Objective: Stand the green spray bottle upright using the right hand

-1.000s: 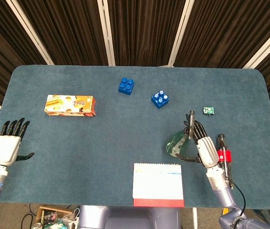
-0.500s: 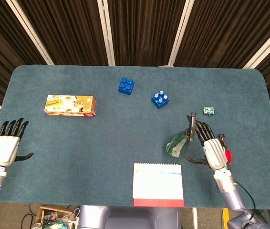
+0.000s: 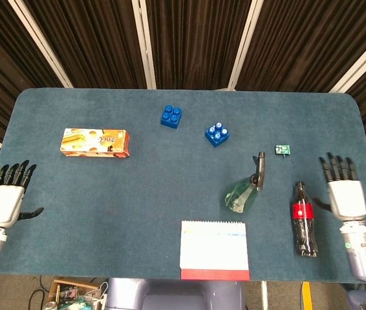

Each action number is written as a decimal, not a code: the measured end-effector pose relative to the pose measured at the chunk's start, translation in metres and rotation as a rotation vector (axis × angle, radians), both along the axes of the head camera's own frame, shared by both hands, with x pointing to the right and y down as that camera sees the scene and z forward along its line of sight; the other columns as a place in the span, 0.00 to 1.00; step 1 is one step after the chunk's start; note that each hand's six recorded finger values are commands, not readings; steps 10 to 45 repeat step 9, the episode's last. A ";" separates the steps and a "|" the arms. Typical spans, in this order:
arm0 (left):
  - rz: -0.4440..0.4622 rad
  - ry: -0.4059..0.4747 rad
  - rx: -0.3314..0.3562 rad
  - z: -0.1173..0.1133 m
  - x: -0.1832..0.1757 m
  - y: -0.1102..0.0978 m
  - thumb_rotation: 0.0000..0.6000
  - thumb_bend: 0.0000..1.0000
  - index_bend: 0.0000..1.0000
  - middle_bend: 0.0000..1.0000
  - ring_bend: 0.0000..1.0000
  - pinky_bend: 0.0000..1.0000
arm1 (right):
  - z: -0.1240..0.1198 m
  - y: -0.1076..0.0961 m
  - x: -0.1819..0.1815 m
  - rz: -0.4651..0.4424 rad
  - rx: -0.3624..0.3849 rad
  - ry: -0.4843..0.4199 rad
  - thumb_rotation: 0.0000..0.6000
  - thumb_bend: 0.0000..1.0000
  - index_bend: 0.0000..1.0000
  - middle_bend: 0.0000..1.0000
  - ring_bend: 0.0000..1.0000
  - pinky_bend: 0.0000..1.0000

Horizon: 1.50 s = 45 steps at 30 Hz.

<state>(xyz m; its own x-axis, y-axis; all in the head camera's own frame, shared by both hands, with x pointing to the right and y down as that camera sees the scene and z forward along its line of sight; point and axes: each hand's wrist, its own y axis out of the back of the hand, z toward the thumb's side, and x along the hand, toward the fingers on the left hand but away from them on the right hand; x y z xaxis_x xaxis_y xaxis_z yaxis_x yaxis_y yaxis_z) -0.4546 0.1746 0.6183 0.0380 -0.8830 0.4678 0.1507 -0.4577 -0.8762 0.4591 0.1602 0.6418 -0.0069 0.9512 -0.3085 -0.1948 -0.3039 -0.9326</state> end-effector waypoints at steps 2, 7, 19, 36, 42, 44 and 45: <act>-0.001 -0.001 0.002 0.000 0.000 0.000 1.00 0.05 0.00 0.00 0.03 0.04 | -0.006 0.002 0.006 0.052 -0.005 0.015 1.00 0.13 0.00 0.00 0.00 0.00; -0.002 -0.003 0.004 0.000 -0.001 0.000 1.00 0.05 0.00 0.00 0.03 0.04 | -0.021 0.014 0.006 0.156 -0.056 0.048 1.00 0.13 0.00 0.00 0.00 0.00; -0.003 -0.006 0.001 0.001 -0.001 0.000 1.00 0.05 0.00 0.00 0.03 0.04 | -0.030 0.018 0.005 0.173 -0.070 0.065 1.00 0.13 0.00 0.00 0.00 0.00; -0.003 -0.006 0.001 0.001 -0.001 0.000 1.00 0.05 0.00 0.00 0.03 0.04 | -0.030 0.018 0.005 0.173 -0.070 0.065 1.00 0.13 0.00 0.00 0.00 0.00; -0.003 -0.006 0.001 0.001 -0.001 0.000 1.00 0.05 0.00 0.00 0.03 0.04 | -0.030 0.018 0.005 0.173 -0.070 0.065 1.00 0.13 0.00 0.00 0.00 0.00; -0.003 -0.006 0.001 0.001 -0.001 0.000 1.00 0.05 0.00 0.00 0.03 0.04 | -0.030 0.018 0.005 0.173 -0.070 0.065 1.00 0.13 0.00 0.00 0.00 0.00; -0.003 -0.006 0.001 0.001 -0.001 0.000 1.00 0.05 0.00 0.00 0.03 0.04 | -0.030 0.018 0.005 0.173 -0.070 0.065 1.00 0.13 0.00 0.00 0.00 0.00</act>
